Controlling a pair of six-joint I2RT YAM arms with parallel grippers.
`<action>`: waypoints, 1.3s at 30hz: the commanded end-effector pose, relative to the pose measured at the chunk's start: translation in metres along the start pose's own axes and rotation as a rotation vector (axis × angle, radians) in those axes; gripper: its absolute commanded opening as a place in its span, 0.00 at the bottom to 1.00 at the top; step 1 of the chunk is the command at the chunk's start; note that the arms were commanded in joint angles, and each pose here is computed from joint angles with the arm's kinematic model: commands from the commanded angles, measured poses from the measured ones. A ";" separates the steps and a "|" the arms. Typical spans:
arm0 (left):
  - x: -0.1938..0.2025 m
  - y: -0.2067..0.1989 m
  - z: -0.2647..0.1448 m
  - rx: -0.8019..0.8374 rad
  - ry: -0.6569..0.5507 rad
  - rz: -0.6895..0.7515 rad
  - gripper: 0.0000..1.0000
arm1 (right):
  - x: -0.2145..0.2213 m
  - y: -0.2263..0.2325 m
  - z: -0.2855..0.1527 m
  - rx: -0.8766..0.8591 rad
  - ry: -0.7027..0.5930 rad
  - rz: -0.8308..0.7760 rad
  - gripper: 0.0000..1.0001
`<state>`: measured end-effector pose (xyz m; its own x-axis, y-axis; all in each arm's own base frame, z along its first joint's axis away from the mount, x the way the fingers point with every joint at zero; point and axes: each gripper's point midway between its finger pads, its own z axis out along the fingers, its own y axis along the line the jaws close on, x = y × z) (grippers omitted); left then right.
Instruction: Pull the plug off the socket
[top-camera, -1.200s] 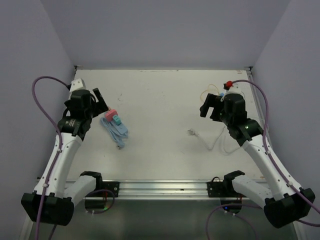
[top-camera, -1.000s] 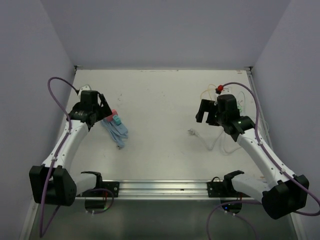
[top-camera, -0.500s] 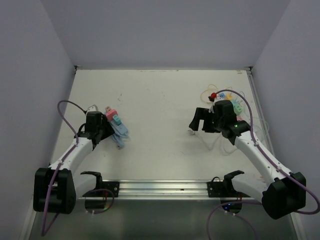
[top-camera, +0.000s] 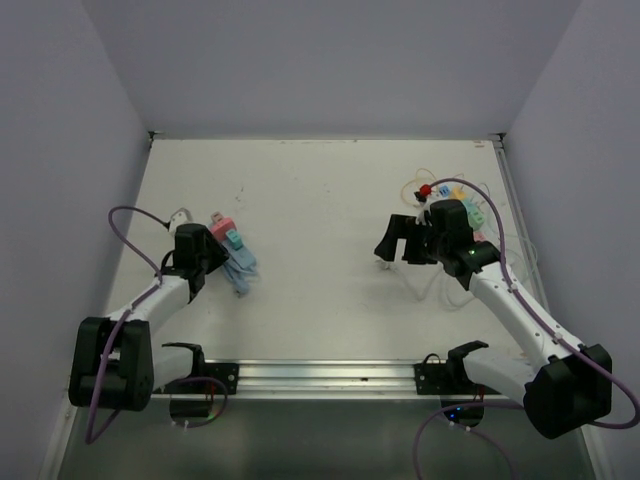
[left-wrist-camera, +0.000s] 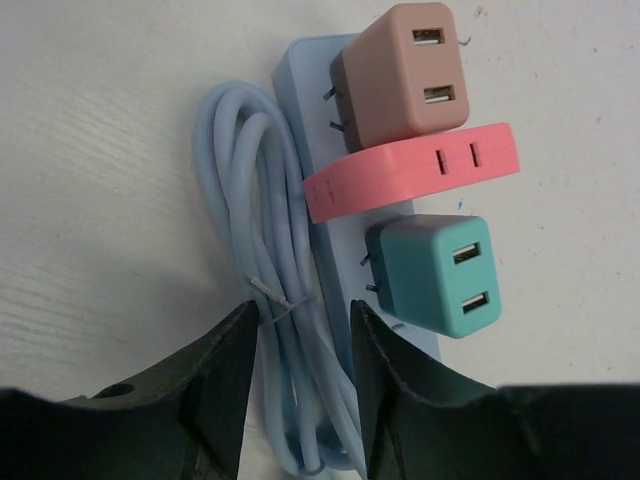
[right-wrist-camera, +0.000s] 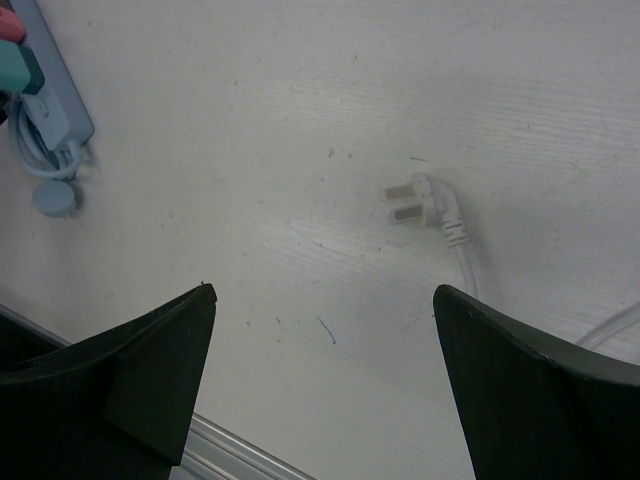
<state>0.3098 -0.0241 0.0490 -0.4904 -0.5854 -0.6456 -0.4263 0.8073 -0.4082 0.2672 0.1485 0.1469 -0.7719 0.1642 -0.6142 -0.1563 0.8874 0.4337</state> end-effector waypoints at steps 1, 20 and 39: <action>-0.007 -0.003 0.010 0.023 -0.042 -0.007 0.44 | -0.003 0.010 -0.002 -0.055 -0.018 -0.011 0.94; 0.127 -0.126 0.003 0.369 0.293 0.233 0.18 | -0.009 0.030 0.003 -0.098 -0.038 -0.058 0.90; 0.145 -0.180 -0.071 0.519 0.277 0.210 0.70 | -0.015 0.083 0.052 0.158 -0.040 -0.132 0.86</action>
<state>0.2599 -0.2644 0.0560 -0.7653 -0.3029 -0.5679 0.1029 0.8135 -0.5724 0.2891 0.2402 0.1463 -0.7513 0.0236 -0.6595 -0.2228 0.9316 0.2872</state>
